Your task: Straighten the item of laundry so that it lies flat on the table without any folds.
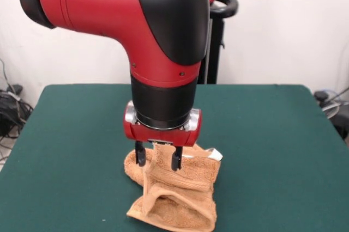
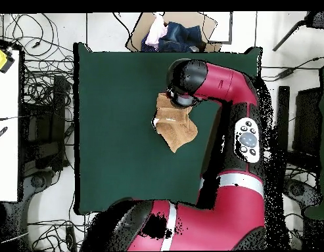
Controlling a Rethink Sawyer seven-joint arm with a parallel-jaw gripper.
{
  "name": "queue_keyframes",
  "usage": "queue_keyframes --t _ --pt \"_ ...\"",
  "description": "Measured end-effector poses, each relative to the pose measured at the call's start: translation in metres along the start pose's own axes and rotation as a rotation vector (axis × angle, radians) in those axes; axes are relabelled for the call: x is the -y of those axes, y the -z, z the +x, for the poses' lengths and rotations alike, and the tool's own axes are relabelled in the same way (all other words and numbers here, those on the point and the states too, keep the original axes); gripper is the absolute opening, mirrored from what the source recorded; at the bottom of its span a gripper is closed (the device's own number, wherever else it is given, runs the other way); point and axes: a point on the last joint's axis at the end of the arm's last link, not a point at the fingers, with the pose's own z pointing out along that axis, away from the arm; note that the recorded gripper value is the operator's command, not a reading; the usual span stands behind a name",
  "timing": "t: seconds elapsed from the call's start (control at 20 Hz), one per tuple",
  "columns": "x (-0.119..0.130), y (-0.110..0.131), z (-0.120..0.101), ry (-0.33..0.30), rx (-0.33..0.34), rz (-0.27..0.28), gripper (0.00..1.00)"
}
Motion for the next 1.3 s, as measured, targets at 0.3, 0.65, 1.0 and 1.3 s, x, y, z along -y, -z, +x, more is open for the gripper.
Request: queue_keyframes --t 0.3,0.65,1.0,1.3 --pt "0.005 0.001 -0.004 -0.006 0.009 0.001 1.0" --pt "0.005 -0.017 -0.01 -0.005 0.001 0.0 1.0" --pt "0.004 -0.041 -0.014 -0.003 -0.013 -0.001 1.0" --pt "0.004 -0.051 -0.024 0.0 0.001 0.004 1.0"
